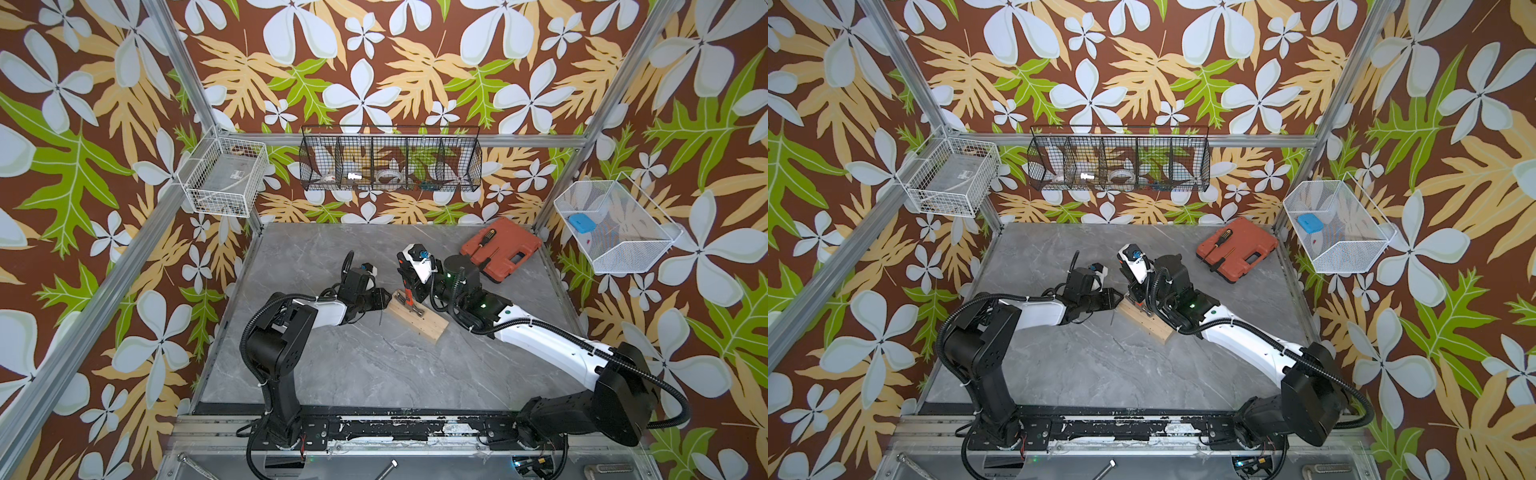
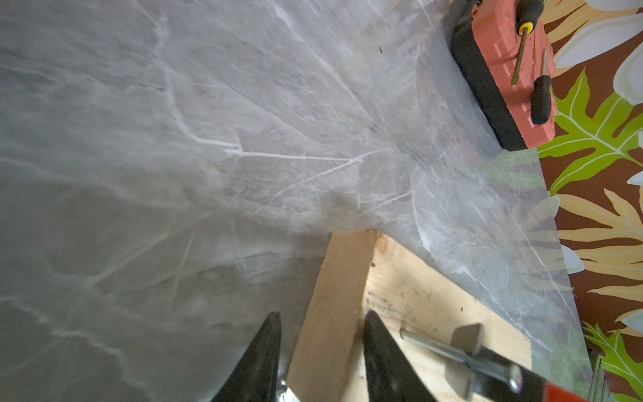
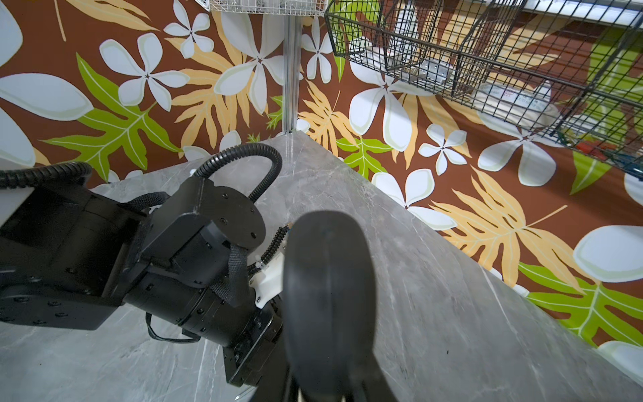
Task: Use a claw hammer to pull out a nail
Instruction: Remove the nail from the mounting plate.
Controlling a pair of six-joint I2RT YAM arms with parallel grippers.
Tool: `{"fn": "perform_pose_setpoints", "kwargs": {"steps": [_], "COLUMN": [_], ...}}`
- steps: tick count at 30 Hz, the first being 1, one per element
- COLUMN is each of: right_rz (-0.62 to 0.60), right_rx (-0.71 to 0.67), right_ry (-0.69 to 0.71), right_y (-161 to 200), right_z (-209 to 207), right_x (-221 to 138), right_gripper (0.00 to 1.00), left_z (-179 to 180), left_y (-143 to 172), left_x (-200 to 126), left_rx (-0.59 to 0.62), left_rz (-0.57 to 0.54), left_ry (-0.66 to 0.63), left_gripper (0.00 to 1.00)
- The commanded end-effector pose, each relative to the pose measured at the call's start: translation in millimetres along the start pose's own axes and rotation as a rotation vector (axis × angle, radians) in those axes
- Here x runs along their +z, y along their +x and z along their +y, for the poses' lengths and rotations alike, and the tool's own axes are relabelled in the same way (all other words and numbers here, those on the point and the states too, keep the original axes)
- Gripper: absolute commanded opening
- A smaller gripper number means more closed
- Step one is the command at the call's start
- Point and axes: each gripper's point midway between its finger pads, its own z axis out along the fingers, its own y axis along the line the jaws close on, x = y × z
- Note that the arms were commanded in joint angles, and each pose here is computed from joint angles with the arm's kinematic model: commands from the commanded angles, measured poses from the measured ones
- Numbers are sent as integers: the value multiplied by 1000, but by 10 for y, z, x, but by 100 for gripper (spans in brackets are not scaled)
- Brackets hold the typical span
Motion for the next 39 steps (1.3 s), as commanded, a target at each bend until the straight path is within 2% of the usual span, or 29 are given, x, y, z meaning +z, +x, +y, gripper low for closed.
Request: {"fn": "perform_pose_setpoints", "kwargs": {"steps": [1, 16, 39], "right_rz": [-150, -262, -341], "right_rx": [9, 26, -10], "right_ry": [5, -6, -14], "right_y": [-328, -224, -325], "right_z": [-8, 69, 91], "right_x": [-85, -370, -355], "right_gripper": [0, 0, 0], "left_z": [273, 323, 363], "left_y": [404, 445, 496], "left_x": [-3, 7, -1], "left_rx": [-37, -45, -47], "left_rz": [141, 151, 159], "left_ry": [-105, -124, -138], "left_gripper": [41, 40, 40]}}
